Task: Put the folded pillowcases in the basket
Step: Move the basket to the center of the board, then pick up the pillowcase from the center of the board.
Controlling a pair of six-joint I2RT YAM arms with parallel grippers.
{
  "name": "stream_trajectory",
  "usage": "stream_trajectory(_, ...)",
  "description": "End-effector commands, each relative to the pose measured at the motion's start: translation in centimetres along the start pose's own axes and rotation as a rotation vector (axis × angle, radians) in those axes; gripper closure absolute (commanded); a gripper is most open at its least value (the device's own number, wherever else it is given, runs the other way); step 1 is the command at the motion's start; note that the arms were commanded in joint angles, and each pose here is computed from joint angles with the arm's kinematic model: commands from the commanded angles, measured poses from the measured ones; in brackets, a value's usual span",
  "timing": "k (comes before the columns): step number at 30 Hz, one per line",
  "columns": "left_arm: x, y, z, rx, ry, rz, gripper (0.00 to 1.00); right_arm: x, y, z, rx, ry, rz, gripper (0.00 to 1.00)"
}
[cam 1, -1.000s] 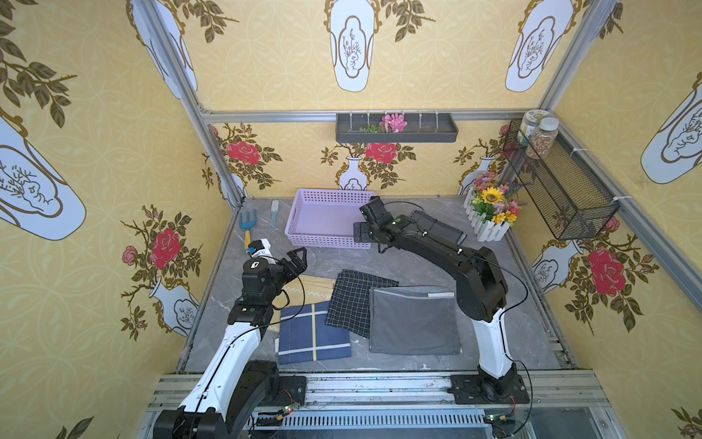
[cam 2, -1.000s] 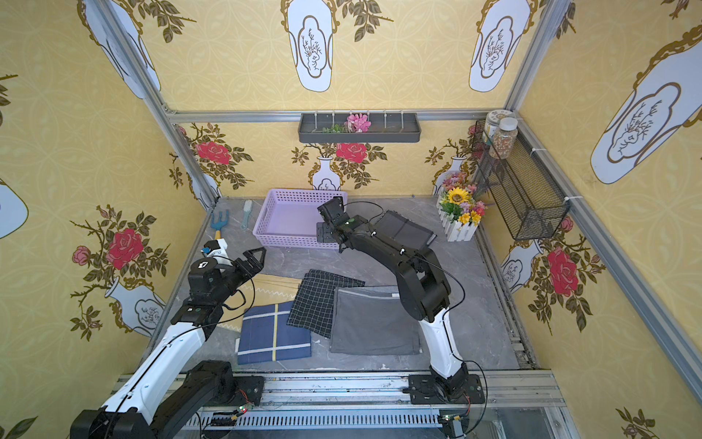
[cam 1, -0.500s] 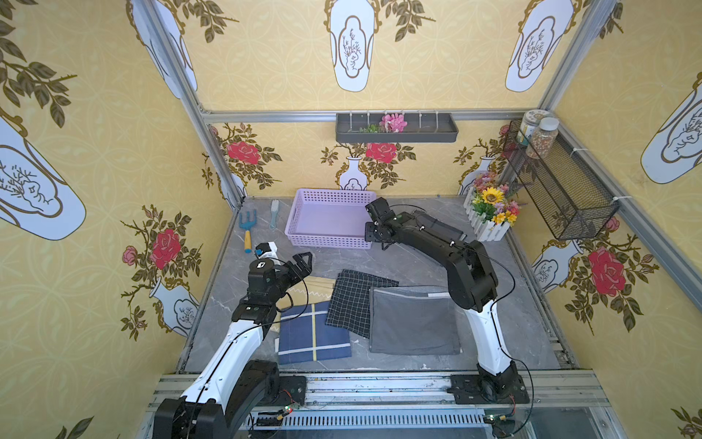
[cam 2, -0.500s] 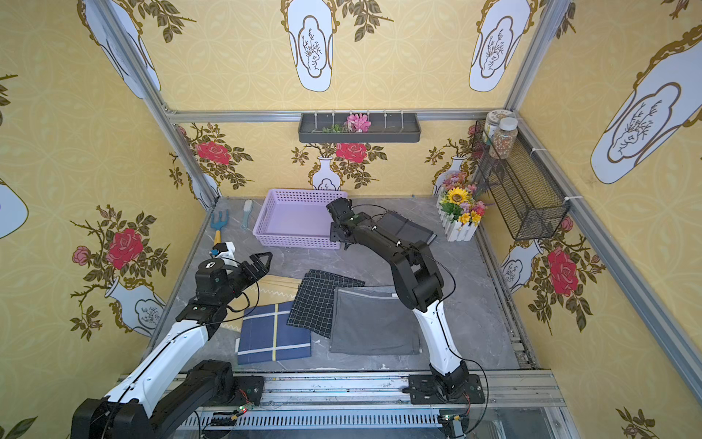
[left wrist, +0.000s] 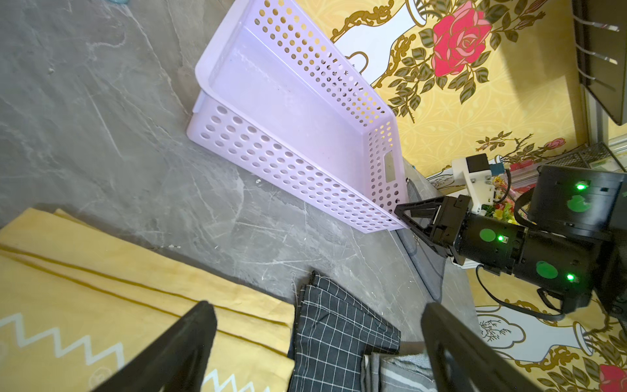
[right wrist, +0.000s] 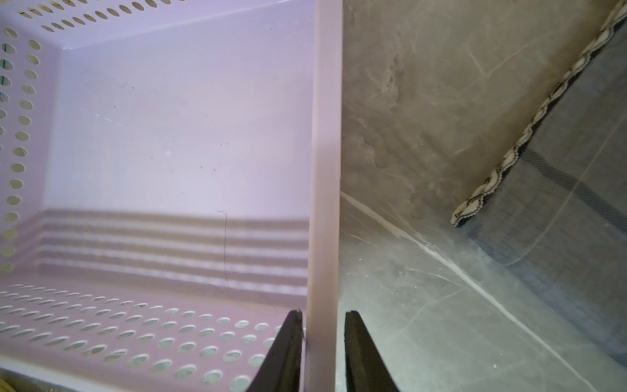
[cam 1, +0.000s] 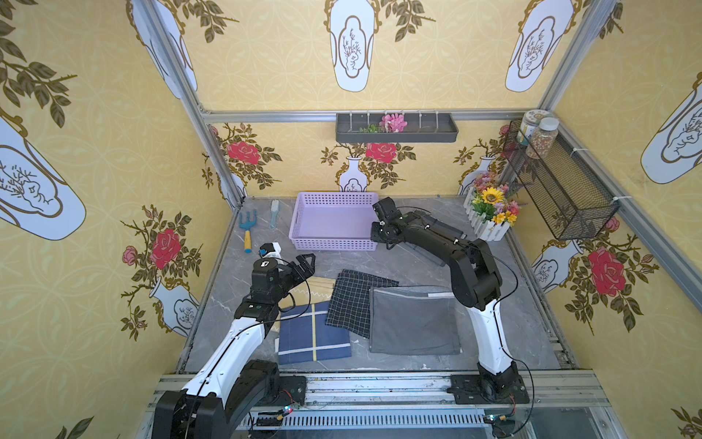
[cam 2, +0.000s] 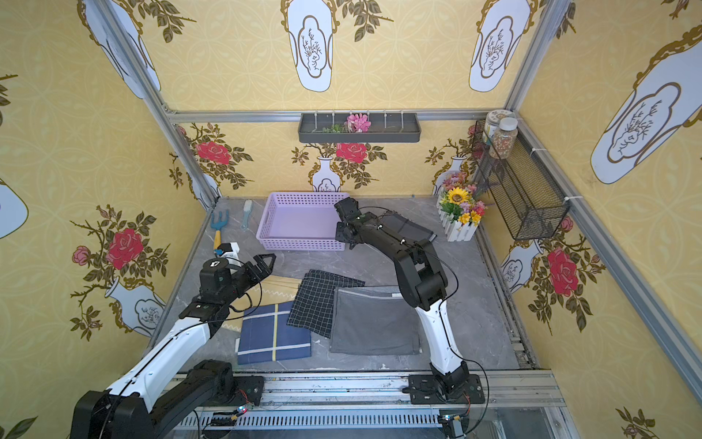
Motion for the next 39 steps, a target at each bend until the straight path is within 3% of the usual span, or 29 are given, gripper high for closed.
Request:
stream_trajectory(1, 0.0, -0.5, -0.2, -0.013, 0.005, -0.001, 0.00, -0.9, -1.0, 0.6, -0.023, 0.037, 0.003, 0.76)
stream_trajectory(7, -1.0, -3.0, -0.6, -0.065, 0.044, -0.049, 0.00, -1.9, -2.2, 1.8, -0.039, 0.055, 0.012, 0.80)
stream_trajectory(17, -6.1, -7.6, -1.7, -0.173, 0.191, -0.112, 0.00, -2.8, -3.8, 4.4, -0.059, 0.044, 0.024, 0.75)
stream_trajectory(20, -8.1, -8.7, -2.1, -0.208, 0.249, -0.123, 0.00, -2.7, -3.9, 5.2, -0.055, 0.030, 0.023, 0.64)
stream_trajectory(25, -11.3, -10.3, -2.9, -0.265, 0.345, -0.132, 0.02, -2.5, -3.8, 7.4, -0.003, -0.008, 0.031, 0.36)
stream_trajectory(31, -15.1, -11.0, -4.2, -0.295, 0.473, -0.125, 0.06, -3.6, -5.3, 10.6, 0.060, -0.060, 0.025, 0.27)
stream_trajectory(34, -16.7, -11.0, -4.4, -0.288, 0.515, -0.137, 0.09, -4.6, -7.3, 12.4, 0.063, -0.099, 0.023, 0.06)
stream_trajectory(39, -18.6, -11.0, -4.7, -0.286, 0.572, -0.155, 0.13, -6.9, -11.1, 15.4, 0.043, -0.151, 0.005, 0.03)
Point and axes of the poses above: each gripper's point midway between its finger pads, its own z axis back along the fingers, its own y axis along the line the jaws close on, x = y × z, the point moved 4 cm from there along z, back along the fingers, and after that the axes turned 6 degrees about -z, right-handed, at the moved point
